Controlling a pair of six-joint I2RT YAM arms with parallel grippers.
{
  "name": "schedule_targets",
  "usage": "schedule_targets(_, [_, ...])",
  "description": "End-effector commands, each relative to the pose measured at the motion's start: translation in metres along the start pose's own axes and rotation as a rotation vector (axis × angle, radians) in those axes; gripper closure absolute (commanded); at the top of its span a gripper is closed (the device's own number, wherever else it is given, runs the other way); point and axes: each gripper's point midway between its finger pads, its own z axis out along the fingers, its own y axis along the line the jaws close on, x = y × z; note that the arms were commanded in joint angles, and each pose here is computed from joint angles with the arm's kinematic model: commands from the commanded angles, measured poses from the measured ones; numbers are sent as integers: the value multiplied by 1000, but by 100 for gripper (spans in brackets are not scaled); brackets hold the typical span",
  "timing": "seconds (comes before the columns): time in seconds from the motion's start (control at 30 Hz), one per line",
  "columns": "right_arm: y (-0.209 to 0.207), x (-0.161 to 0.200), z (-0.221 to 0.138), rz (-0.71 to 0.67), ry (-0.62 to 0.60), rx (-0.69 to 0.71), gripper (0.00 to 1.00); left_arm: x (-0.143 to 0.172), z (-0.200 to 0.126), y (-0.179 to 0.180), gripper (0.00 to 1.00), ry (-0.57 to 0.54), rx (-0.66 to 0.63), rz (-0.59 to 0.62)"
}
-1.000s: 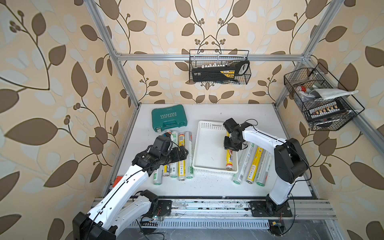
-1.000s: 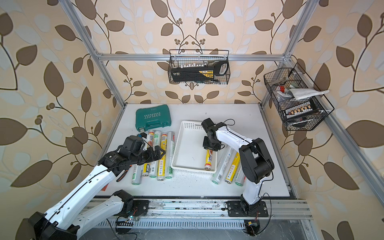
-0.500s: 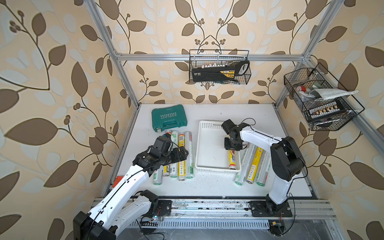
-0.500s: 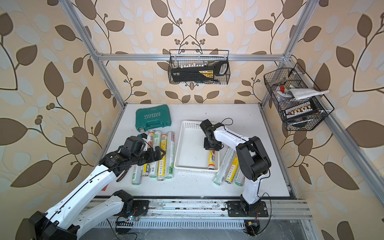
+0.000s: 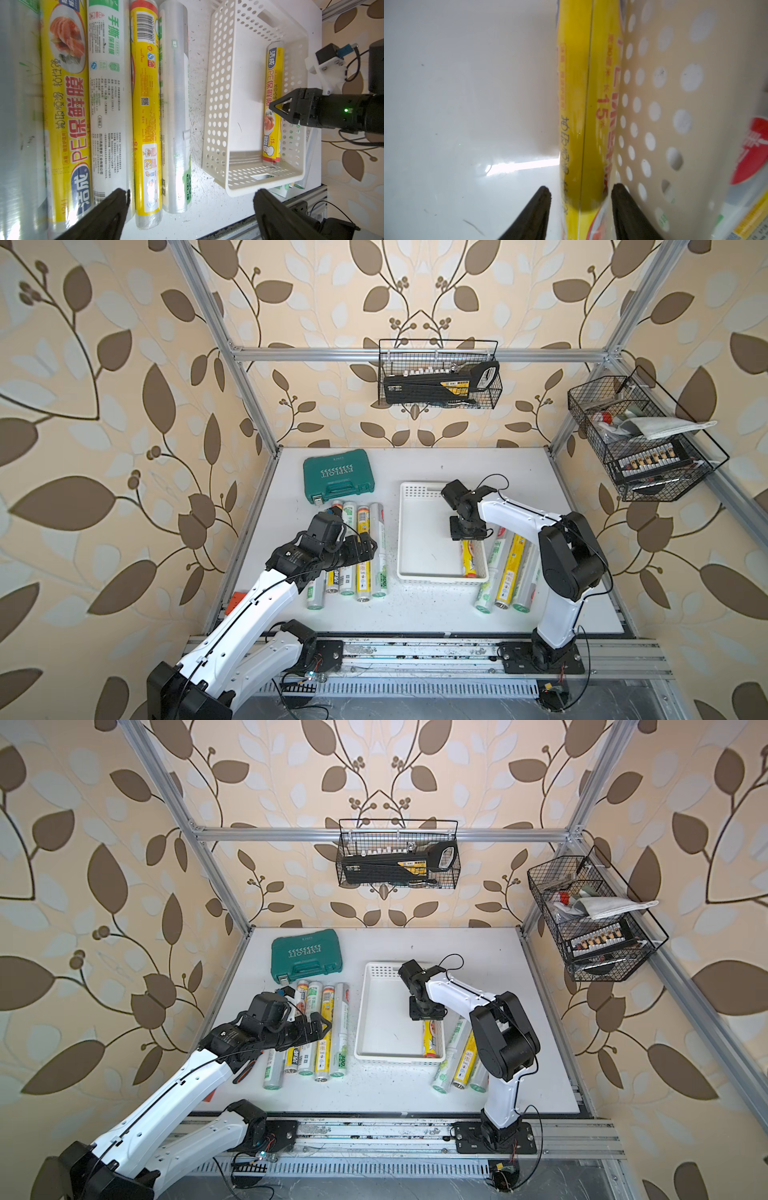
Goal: Put the plastic wrap into the basket
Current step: Place the plastic wrap in the basket, then pick up the plastic wrap from the center of the board.
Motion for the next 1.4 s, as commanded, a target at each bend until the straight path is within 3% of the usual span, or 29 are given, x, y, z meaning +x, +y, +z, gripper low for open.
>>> schedule_targets(0.0, [-1,-5,-5,-15,-7,23,51,0,-4,-4,1,-10,19,5])
schedule_targets(0.13, [2,-6,-22,-4,-17,-26,51,0,-4,-4,1,-10,20,3])
schedule_targets(0.5, [29,2,-88,-30,-90,-360,47,-17,-17,-2,1,-62,-46,8])
schedule_targets(0.77, [14,18,-102,-50,-148,-382,46,-27,-11,-4,1,-74,-113,5])
schedule_targets(0.97, [14,25,-107,-52,-189,-460,45,-31,12,-14,1,-65,-170,45])
schedule_targets(1.37, [4,28,-114,-44,-251,-488,46,-15,70,-21,2,36,-282,113])
